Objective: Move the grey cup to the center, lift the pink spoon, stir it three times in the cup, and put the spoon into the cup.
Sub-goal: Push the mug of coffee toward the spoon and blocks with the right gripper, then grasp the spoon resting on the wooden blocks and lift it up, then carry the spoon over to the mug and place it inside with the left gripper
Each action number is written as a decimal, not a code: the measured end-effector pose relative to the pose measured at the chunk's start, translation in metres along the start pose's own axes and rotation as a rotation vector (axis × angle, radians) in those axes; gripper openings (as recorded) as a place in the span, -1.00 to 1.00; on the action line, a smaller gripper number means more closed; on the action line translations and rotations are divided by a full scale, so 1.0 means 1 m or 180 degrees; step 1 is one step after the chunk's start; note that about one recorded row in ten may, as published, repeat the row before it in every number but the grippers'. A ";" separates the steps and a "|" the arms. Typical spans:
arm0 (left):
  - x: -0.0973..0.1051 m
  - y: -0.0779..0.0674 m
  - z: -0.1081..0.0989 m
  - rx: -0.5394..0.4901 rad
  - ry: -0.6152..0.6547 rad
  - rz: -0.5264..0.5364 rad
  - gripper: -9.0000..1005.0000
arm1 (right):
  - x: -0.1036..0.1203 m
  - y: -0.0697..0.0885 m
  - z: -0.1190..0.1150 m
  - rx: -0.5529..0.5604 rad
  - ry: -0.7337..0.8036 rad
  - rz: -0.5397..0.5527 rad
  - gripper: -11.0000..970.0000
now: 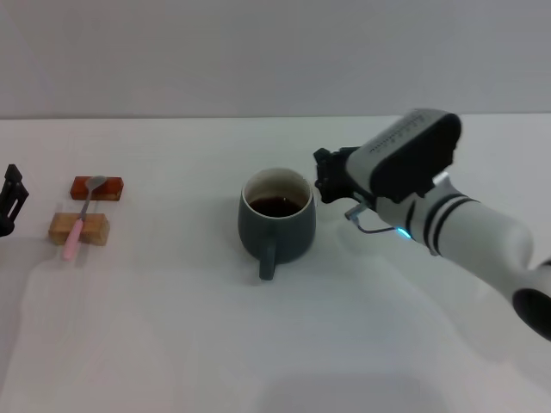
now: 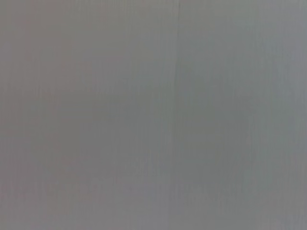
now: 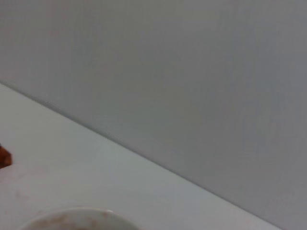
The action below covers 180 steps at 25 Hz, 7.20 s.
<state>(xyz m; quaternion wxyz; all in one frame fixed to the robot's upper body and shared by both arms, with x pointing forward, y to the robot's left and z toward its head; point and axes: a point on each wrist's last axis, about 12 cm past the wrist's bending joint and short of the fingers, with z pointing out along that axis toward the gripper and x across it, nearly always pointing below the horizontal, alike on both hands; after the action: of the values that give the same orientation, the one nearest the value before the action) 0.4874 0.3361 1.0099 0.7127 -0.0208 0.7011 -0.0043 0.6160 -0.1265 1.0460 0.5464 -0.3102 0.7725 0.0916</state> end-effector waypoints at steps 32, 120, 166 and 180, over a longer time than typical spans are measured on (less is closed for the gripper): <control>0.011 -0.022 -0.043 0.0530 0.0002 -0.0047 0.66 | 0.147 -0.061 -0.226 0.2757 -0.1344 0.0697 -0.98; 0.034 -0.038 -0.019 0.0598 0.0747 0.0235 -0.40 | 0.147 -0.064 -0.218 0.2685 -0.1241 0.0764 -0.98; -0.007 -0.054 -0.008 0.0825 -0.0181 0.0016 -0.69 | 0.149 -0.065 -0.220 0.2717 -0.1206 0.0779 -0.98; -0.040 -0.061 0.004 0.1380 -0.0079 -0.0049 -0.69 | 0.156 -0.073 -0.229 0.2919 -0.1146 0.0785 -0.98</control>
<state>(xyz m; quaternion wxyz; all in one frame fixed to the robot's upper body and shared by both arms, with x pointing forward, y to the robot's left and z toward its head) 0.4925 0.2766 1.0520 0.7091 0.1276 0.6748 -0.1601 0.4451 -0.3538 1.0088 0.7360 0.0757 0.6577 -0.1412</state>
